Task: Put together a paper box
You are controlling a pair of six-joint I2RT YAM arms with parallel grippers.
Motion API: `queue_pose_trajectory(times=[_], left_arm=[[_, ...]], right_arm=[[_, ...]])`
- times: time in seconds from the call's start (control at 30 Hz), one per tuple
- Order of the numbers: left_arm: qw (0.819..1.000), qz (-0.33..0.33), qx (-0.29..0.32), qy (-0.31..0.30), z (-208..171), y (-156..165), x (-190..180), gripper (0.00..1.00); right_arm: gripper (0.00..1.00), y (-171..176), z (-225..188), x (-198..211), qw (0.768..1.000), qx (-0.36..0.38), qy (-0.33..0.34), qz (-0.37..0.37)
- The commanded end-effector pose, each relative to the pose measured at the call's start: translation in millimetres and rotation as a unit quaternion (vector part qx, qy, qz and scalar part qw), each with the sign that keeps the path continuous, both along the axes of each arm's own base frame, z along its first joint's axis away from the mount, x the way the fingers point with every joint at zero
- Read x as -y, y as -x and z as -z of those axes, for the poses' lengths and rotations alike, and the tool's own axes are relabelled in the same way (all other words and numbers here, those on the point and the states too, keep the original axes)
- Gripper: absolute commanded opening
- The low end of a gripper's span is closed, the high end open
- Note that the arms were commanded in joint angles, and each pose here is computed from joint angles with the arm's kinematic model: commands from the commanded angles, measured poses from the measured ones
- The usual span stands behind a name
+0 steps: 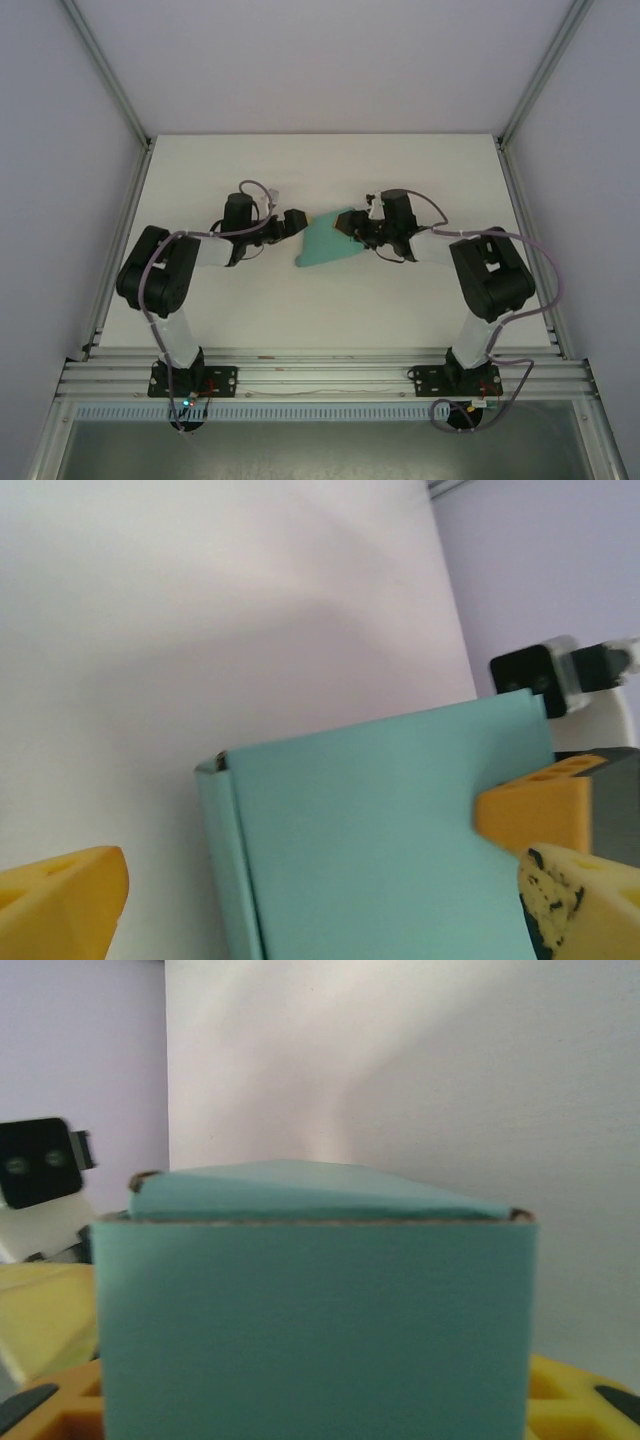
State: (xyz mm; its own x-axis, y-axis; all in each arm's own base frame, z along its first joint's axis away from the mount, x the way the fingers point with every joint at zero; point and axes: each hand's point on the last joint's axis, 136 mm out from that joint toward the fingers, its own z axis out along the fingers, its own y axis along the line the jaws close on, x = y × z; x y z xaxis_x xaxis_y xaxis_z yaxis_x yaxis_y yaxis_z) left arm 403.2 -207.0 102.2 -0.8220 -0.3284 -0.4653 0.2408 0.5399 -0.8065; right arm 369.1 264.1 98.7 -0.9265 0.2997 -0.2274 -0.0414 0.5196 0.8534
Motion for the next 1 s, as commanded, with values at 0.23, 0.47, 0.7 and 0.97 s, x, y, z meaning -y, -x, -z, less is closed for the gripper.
queue_pose_trajectory(times=[0.23, 0.47, 0.7, 0.97], left_arm=[[0.917, 0.105, 0.298, -0.243, -85.1, 33.2, 47.5, 1.00], [0.814, 0.253, 0.426, -0.304, -103.0, 85.2, 93.5, 1.00], [0.737, 0.314, 0.451, -0.393, -89.1, 98.4, 93.0, 1.00], [0.684, 0.276, 0.458, -0.496, -71.3, 78.3, 81.8, 1.00]], right_arm=[[0.44, -5.7, -42.2, 34.8, 0.992, -0.095, 0.016, 0.085], [0.44, 8.0, -56.8, 62.2, 0.970, -0.198, -0.023, 0.140], [0.44, 25.4, -61.9, 62.5, 0.939, -0.307, -0.081, 0.133], [0.45, 26.8, -65.0, 54.6, 0.919, -0.352, -0.123, 0.126]])
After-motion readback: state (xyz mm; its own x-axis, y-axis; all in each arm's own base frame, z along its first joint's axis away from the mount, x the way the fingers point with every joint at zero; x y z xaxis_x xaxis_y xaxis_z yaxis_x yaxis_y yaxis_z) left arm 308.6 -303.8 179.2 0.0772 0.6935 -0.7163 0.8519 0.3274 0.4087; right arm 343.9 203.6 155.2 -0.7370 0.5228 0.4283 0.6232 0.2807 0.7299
